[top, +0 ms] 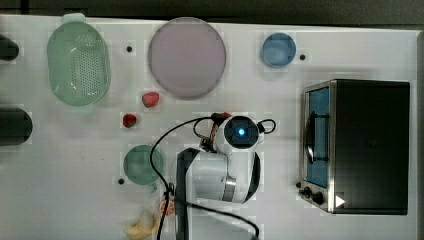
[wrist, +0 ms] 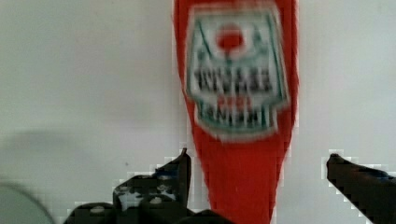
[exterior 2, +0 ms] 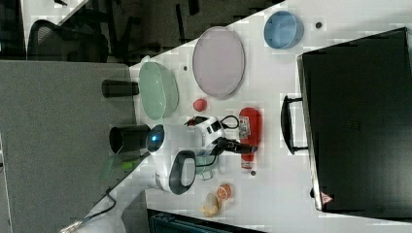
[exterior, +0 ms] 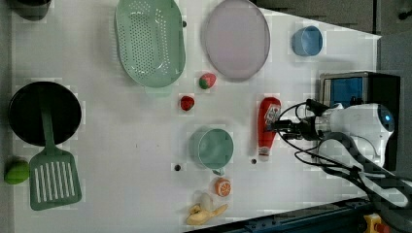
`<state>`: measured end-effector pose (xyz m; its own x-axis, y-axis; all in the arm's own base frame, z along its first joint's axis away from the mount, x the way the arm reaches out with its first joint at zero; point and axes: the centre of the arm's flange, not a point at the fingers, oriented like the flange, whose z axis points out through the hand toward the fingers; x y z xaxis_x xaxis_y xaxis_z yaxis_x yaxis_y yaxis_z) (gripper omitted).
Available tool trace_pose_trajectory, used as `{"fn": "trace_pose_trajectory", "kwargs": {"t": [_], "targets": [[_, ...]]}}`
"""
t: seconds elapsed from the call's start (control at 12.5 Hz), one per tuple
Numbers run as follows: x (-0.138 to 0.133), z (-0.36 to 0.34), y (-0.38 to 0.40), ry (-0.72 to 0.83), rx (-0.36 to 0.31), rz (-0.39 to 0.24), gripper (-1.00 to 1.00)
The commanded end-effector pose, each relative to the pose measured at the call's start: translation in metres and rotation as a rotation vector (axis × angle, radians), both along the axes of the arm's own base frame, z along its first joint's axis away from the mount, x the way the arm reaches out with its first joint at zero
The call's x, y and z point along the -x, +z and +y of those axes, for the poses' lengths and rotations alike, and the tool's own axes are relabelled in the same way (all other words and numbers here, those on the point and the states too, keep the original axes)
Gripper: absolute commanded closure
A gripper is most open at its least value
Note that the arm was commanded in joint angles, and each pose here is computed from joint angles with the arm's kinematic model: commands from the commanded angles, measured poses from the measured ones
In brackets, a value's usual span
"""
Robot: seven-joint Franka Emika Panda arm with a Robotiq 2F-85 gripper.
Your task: Pick ketchup from plate and place it on table.
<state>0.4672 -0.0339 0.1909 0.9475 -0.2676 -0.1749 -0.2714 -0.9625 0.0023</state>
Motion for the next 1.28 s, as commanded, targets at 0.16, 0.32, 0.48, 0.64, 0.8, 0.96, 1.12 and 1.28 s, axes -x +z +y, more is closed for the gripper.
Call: {"fn": "trace_pose_trajectory", "kwargs": {"t": [0.16, 0.32, 0.48, 0.64, 0.8, 0.96, 1.12, 1.28], "targets": [[-0.051, 0.008, 0.176, -0.178, 0.011, -0.218, -1.0], [-0.05, 0.013, 0.247, -0.302, 0.012, -0.201, -1.0], [-0.041, 0.017, 0.302, -0.425, 0.024, -0.148, -1.0], [-0.037, 0.019, 0.348, -0.489, 0.036, -0.136, -1.0], [-0.034, 0.015, 0.377, -0.475, 0.084, -0.128, -1.0], [-0.033, 0.012, 0.397, -0.469, 0.115, -0.144, -1.0], [-0.033, 0.014, 0.404, -0.467, 0.114, -0.147, -1.0], [-0.031, 0.014, 0.402, -0.466, 0.117, -0.134, -1.0]]}}
